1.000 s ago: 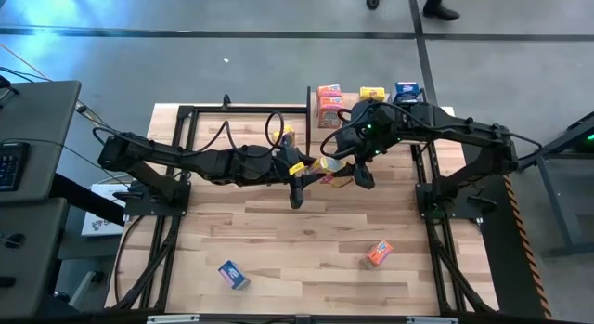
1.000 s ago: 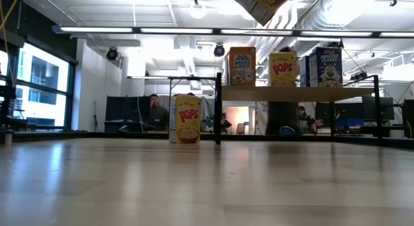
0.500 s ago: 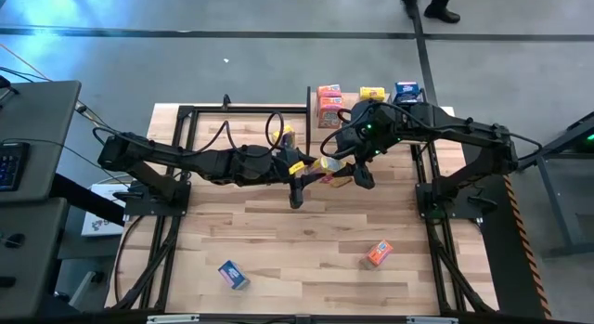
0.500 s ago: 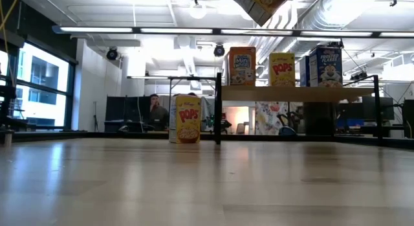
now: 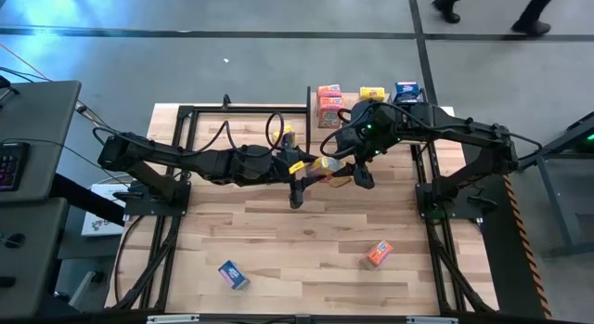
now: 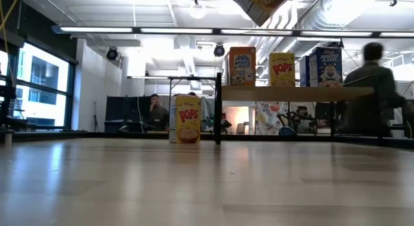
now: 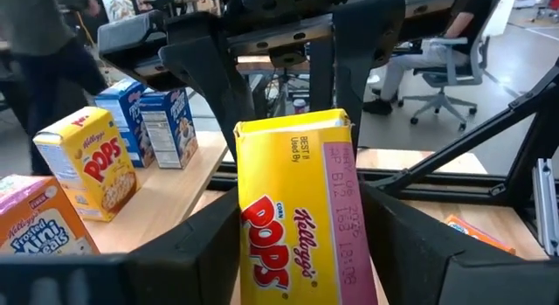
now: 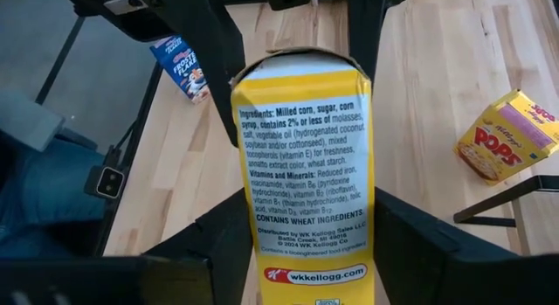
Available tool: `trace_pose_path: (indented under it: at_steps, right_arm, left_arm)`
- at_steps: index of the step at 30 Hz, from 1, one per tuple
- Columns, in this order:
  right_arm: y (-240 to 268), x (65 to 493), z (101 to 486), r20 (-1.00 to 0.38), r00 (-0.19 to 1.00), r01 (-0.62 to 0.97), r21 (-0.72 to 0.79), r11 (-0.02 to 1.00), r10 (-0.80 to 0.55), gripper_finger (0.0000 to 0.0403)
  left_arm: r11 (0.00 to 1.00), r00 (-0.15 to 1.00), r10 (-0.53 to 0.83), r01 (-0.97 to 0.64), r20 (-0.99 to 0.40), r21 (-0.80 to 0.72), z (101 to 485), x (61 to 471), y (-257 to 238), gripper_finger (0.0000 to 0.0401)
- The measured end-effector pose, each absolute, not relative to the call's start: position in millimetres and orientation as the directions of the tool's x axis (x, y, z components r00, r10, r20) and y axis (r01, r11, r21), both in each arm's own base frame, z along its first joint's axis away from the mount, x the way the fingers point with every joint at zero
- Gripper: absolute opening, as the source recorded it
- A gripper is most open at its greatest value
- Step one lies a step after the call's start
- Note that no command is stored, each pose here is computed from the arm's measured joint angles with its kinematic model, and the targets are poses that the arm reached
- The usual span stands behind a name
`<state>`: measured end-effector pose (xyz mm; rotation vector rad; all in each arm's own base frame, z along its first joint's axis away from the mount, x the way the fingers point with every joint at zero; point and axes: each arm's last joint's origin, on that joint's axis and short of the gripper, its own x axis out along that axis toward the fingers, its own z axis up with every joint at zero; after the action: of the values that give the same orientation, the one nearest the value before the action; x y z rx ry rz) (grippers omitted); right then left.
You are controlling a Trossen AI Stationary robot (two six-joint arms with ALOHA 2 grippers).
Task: Stack cereal on shelf
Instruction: Put the bottom yellow cereal box on the shelf aligned with the other yellow cereal box
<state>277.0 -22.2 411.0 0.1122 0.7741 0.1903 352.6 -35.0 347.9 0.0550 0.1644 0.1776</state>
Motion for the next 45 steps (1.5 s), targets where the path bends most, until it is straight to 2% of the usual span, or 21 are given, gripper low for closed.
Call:
trace_pose_path:
  at_steps: [8,20,25,32,38,45]
  right_arm:
    - [-22.1,276.0,410.0,-0.693,0.689,-0.127,0.174,0.977,0.213,0.0159]
    - [-21.8,268.0,412.3,-0.707,0.679,-0.121,0.157,0.980,0.197,0.0164]
    - [-22.0,248.9,422.7,-0.707,0.698,-0.078,0.088,0.993,0.117,0.0165]
    - [-21.1,210.9,446.0,-0.640,0.769,-0.004,-0.006,1.000,0.000,0.0165]
    - [-18.8,178.7,459.8,-0.587,0.807,0.043,-0.035,0.998,-0.055,0.0165]
    - [-16.4,139.9,440.4,-0.575,0.809,0.127,-0.034,0.991,-0.124,0.0165]
  left_arm:
    - [0.980,0.981,0.180,-0.172,-0.066,0.104,358.4,352.1,-35.1,0.0210]
    - [0.976,0.984,0.175,-0.169,-0.031,0.137,371.2,342.0,-34.2,0.0209]
    - [0.975,0.983,0.179,-0.173,-0.034,0.139,379.2,332.0,-32.7,0.0209]
    - [0.949,0.960,0.272,-0.257,-0.066,0.181,385.1,318.8,-28.4,0.0209]
    - [0.890,0.896,0.429,-0.397,-0.117,0.225,384.7,308.3,-22.7,0.0209]
    - [0.866,0.866,0.479,-0.440,-0.141,0.238,381.9,306.7,-21.2,0.0209]
